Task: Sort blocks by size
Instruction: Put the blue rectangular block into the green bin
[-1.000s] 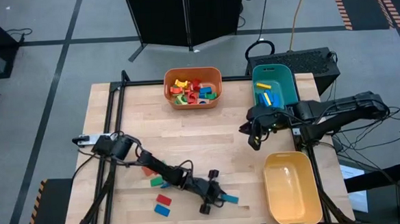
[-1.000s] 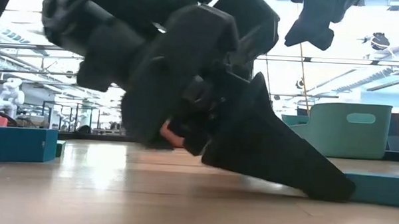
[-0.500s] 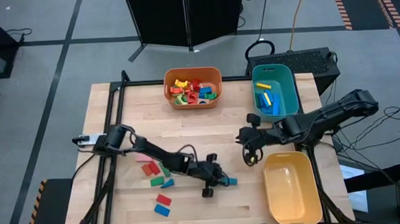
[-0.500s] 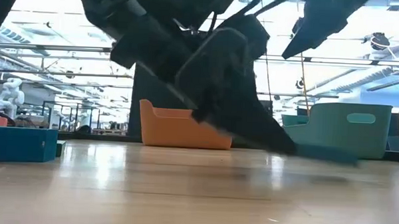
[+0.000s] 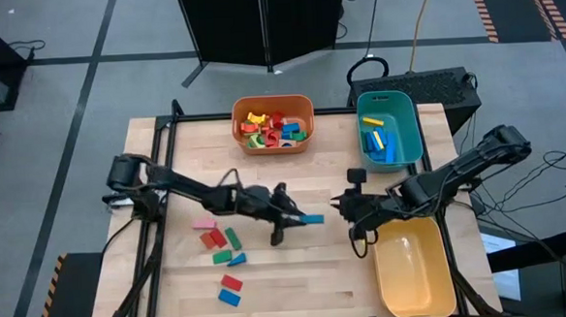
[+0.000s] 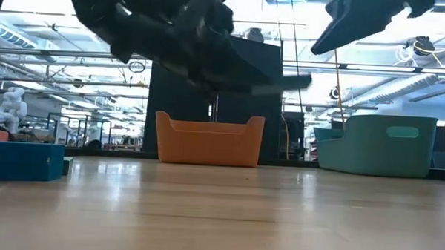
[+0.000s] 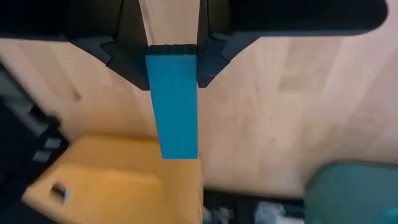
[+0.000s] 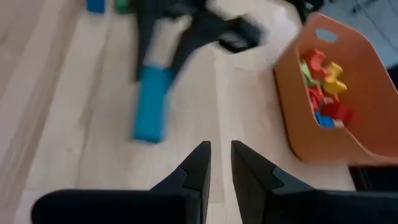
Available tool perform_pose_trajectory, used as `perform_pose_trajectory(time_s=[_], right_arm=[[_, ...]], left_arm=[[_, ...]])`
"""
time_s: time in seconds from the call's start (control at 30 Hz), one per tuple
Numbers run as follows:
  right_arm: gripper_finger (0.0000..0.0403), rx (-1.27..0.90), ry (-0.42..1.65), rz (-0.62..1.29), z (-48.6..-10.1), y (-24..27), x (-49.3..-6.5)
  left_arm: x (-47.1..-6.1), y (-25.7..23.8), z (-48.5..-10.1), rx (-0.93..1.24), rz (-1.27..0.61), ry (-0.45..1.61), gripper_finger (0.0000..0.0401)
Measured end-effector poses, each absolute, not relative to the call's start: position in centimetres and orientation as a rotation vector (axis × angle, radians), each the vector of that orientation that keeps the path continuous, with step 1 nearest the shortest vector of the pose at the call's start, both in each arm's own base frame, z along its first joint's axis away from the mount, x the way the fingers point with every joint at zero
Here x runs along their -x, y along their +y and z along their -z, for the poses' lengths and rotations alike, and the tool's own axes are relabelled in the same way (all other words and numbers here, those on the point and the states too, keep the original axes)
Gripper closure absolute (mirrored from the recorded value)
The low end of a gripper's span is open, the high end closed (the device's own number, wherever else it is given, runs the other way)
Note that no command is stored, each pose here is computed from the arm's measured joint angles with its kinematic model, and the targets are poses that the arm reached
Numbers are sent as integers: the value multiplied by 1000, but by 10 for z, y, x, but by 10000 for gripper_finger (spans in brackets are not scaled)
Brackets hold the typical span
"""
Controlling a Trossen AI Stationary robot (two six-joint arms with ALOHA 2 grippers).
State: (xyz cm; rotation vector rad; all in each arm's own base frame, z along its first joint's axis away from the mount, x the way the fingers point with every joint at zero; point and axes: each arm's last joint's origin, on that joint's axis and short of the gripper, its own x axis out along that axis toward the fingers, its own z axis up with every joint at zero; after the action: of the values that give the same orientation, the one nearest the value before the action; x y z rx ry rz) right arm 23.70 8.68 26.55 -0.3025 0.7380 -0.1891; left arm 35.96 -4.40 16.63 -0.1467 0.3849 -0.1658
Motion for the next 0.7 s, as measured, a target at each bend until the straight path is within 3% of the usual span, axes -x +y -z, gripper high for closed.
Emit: perform_pose_trajectory(time_s=[0.2,0.57,0.7], right_arm=[[339,522,695,61,-255,108,-252],[190,837,725,74,-221,122,-279],[170,898,761,146,-210,121,-283]], left_arm=[[-342,-23,-173,240,174,349,310],[-342,-8,-176,366,186,337,303],[-342,-4,-176,395,172,329,302]])
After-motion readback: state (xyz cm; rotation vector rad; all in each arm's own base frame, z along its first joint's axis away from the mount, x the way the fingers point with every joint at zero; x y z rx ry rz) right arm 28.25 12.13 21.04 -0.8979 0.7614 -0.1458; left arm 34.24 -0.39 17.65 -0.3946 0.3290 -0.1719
